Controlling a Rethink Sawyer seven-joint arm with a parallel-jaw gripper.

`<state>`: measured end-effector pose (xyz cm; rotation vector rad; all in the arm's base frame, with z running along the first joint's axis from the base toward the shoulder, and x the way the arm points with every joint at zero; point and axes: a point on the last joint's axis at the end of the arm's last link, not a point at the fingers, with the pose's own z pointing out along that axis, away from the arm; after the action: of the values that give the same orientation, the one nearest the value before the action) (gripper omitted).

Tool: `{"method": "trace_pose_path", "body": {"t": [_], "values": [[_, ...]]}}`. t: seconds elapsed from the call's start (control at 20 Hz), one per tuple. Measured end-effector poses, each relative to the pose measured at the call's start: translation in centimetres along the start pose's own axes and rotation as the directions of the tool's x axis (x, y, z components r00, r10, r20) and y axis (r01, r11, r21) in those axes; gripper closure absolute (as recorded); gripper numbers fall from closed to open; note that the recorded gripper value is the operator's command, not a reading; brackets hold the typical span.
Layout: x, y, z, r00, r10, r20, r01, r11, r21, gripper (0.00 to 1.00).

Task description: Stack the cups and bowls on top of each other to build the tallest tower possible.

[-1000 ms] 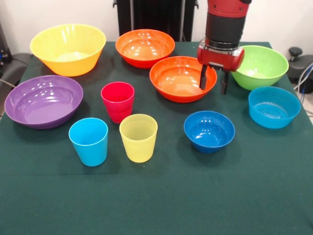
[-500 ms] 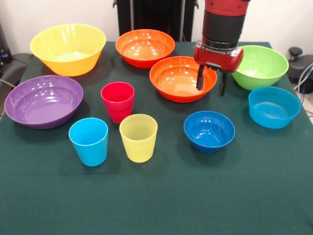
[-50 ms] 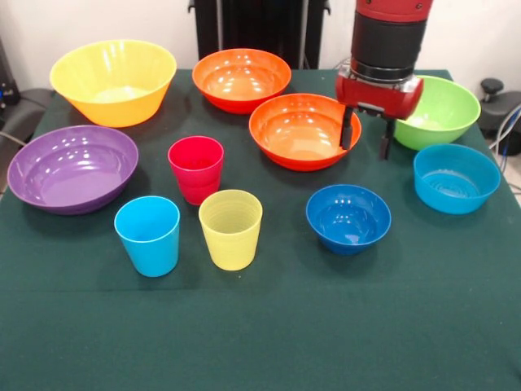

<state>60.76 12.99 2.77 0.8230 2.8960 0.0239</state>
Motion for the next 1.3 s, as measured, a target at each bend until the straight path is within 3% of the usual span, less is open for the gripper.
{"method": "trace_pose_path", "body": {"t": [0.35, 0.65, 1.3], "values": [[-1.4, 2.3, 0.0, 0.9992, -0.007, 0.038, 0.008, 0.9998, -0.016, 0.0], [-0.4, 3.2, 1.8, 0.9987, -0.028, 0.042, 0.028, 0.9995, -0.013, 0.0], [2.5, 1.6, 7.8, 0.9964, -0.048, 0.07, 0.047, 0.9988, 0.018, 0.0]]}}
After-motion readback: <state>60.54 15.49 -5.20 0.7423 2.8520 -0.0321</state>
